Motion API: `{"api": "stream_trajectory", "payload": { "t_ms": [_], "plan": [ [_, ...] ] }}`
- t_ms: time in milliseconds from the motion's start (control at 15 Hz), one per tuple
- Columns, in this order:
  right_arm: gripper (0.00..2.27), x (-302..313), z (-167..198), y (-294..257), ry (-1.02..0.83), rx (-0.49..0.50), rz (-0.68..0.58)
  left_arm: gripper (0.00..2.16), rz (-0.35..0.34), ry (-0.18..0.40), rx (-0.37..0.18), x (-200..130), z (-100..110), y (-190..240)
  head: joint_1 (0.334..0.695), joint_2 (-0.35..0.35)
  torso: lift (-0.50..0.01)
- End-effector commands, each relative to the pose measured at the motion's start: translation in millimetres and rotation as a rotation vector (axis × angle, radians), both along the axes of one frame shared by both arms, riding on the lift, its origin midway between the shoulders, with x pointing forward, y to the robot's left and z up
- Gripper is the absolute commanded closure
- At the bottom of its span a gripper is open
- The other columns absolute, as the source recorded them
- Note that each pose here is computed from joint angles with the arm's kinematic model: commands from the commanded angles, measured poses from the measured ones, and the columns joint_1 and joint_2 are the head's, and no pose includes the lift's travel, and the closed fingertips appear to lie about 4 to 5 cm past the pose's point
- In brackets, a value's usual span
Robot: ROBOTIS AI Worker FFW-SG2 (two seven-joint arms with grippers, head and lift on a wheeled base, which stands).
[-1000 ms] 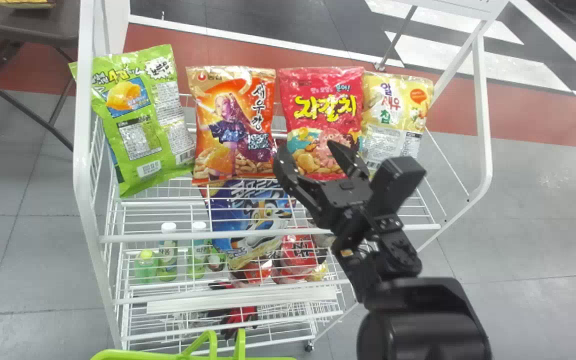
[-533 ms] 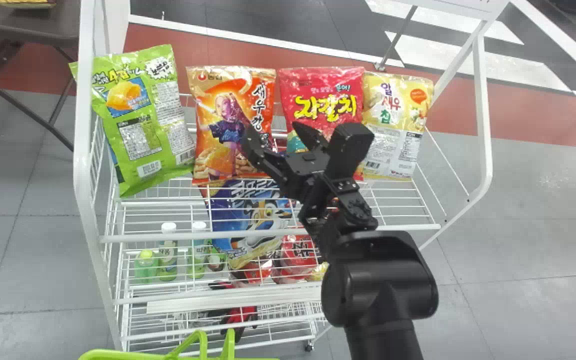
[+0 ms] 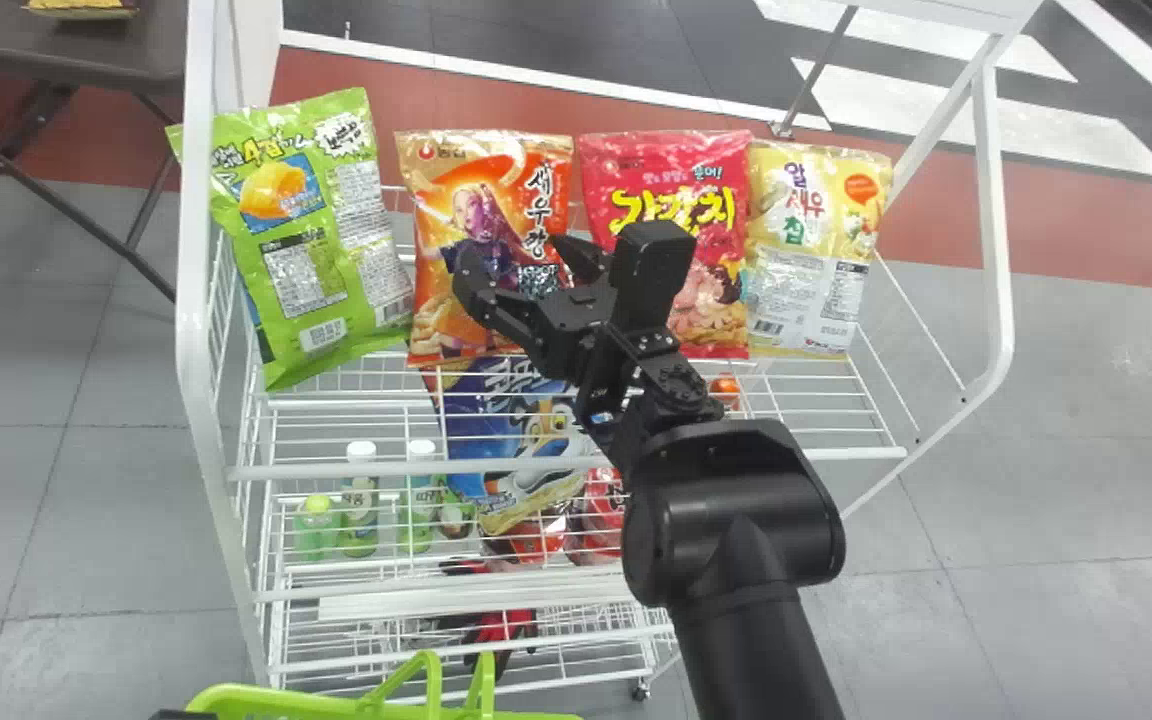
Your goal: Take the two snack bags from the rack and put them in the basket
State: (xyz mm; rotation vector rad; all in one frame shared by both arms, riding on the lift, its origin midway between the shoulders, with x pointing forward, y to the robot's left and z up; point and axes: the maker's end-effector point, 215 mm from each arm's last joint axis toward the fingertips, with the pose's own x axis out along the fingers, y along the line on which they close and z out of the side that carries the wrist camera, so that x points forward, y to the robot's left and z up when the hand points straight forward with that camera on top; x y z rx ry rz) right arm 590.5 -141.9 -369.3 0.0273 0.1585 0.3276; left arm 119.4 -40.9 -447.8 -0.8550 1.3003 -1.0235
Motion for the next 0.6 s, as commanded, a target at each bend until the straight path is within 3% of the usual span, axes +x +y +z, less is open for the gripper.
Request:
{"api": "stream_trajectory", "payload": {
  "t_ms": [0,400,533],
  "plan": [
    [0.12,6,-11,10,0.044,-0.022,0.027,1.50,0.002,0.002,-0.001,-1,0,1,0.695,-0.292,-0.008],
    [0.20,19,-22,8,0.077,-0.093,-0.008,1.50,0.001,0.011,-0.007,-5,0,0,0.695,-0.270,-0.008],
    [0.64,24,-38,3,0.143,-0.099,-0.009,1.50,0.005,0.009,-0.008,-4,0,1,0.695,-0.274,-0.008]
  ]
}}
